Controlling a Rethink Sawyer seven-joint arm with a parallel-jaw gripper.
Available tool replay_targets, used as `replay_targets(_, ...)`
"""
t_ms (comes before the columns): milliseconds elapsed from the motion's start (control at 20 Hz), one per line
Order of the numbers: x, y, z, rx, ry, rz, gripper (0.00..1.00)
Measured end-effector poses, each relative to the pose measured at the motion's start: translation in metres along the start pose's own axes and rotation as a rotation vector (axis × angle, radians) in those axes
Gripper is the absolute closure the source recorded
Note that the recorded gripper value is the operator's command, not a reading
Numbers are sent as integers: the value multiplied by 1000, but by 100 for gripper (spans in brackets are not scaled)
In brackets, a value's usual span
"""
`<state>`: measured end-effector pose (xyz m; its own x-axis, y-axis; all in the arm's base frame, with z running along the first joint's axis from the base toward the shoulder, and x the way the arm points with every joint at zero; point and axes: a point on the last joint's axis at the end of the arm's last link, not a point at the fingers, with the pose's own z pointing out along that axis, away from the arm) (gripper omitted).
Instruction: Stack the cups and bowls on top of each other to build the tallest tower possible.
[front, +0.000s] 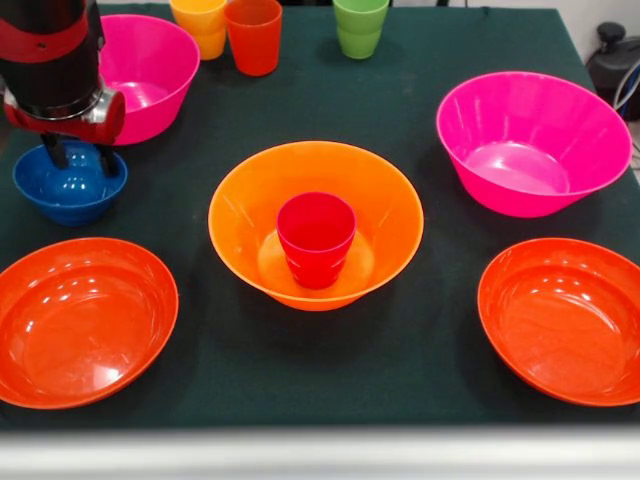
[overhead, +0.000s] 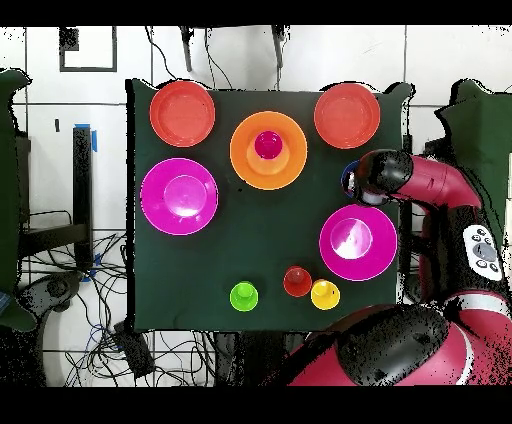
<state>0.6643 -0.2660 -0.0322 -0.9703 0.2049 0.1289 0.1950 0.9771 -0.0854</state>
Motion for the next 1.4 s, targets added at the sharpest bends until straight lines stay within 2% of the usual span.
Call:
replay_targets(350,1,0,-1,1,2,-1,0)
replay_targets(900,-5,-5,-20,21,-23,-1,0)
replay_targets(1400,-10,1,-19,-10,-24,21,0)
